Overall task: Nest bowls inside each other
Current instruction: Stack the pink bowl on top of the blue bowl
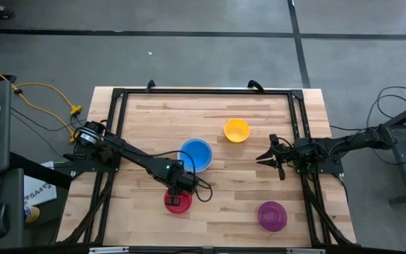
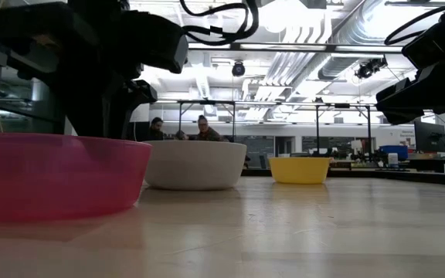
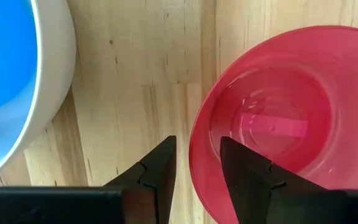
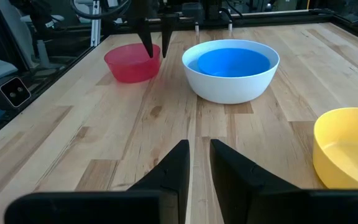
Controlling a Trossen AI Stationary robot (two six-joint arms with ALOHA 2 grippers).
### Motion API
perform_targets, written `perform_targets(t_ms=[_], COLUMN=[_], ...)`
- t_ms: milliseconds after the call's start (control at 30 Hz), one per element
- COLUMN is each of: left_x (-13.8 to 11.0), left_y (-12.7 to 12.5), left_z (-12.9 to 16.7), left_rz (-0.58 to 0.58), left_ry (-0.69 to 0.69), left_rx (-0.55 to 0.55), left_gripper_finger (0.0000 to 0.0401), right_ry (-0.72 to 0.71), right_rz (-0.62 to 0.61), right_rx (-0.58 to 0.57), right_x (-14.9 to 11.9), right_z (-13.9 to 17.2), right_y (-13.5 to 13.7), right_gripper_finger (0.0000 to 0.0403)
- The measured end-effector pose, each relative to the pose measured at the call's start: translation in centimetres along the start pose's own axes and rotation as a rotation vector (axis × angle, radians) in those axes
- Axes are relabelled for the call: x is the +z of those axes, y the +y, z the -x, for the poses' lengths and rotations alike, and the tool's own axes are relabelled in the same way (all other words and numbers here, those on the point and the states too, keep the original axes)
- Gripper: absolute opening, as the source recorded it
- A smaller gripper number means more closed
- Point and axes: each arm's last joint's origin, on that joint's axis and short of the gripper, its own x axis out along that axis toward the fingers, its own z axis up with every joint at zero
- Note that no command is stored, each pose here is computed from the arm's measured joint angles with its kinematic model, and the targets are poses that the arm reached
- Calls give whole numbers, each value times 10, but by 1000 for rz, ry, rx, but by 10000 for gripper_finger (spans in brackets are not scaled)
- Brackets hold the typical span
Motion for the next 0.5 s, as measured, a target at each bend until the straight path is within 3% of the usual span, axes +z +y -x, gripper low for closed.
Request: perform_targets(t_ms=[500], left_x=[0], left_y=[0], left_z=[0], left_rz=[0], left_ry=[0], left_rx=[0], left_gripper_finger=[29], right_ry=[-1], right_rz=[0], right_rx=[0], right_x=[0], right_z=[0], right_y=[0], right_gripper_finger=[57])
